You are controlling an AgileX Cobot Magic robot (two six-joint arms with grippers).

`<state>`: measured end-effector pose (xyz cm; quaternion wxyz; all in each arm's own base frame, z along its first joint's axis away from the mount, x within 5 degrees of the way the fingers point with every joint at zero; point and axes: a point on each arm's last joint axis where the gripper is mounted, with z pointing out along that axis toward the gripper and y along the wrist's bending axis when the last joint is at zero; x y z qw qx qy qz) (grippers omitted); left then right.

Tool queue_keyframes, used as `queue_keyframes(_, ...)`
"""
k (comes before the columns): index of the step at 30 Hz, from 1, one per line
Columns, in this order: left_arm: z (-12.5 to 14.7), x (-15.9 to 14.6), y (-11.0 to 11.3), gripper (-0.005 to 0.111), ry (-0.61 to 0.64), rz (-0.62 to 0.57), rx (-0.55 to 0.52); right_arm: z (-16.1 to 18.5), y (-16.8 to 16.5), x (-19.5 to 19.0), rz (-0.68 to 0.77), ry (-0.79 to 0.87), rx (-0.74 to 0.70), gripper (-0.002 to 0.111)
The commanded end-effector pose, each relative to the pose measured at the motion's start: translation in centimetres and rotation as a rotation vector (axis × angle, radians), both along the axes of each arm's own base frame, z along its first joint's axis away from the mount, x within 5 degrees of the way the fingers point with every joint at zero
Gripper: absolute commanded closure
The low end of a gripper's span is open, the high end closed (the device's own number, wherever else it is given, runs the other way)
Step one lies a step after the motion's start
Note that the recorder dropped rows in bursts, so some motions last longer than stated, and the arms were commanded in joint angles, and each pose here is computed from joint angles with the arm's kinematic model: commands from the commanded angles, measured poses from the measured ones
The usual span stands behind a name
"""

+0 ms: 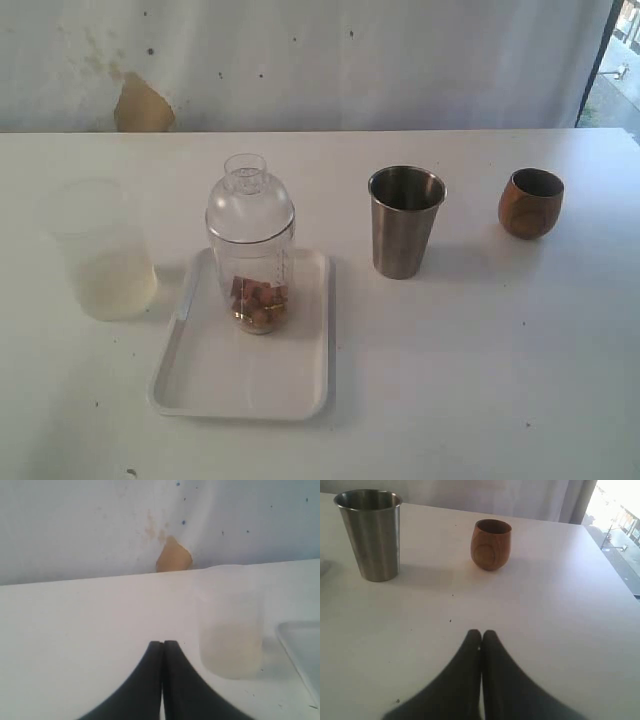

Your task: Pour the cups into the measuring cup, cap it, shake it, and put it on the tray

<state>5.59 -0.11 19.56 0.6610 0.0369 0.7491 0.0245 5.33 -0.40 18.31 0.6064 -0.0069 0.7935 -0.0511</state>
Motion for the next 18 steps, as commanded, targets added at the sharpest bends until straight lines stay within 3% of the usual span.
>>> queue_keyframes(1,-0.28,-0.03,0.03,0.106,0.013,0.012,-0.050,-0.15,-0.03,-0.02,-0.005,0.001,-0.005,0.108)
queue_keyframes(13,-0.28,-0.03,0.03,0.106,0.014,0.023,-0.138,-0.15,-0.03,-0.02,-0.005,0.001,-0.005,0.108)
queue_keyframes(18,-0.32,-0.04,0.03,0.106,0.018,0.023,-0.129,-0.15,-0.03,-0.02,-0.005,0.001,-0.005,0.108)
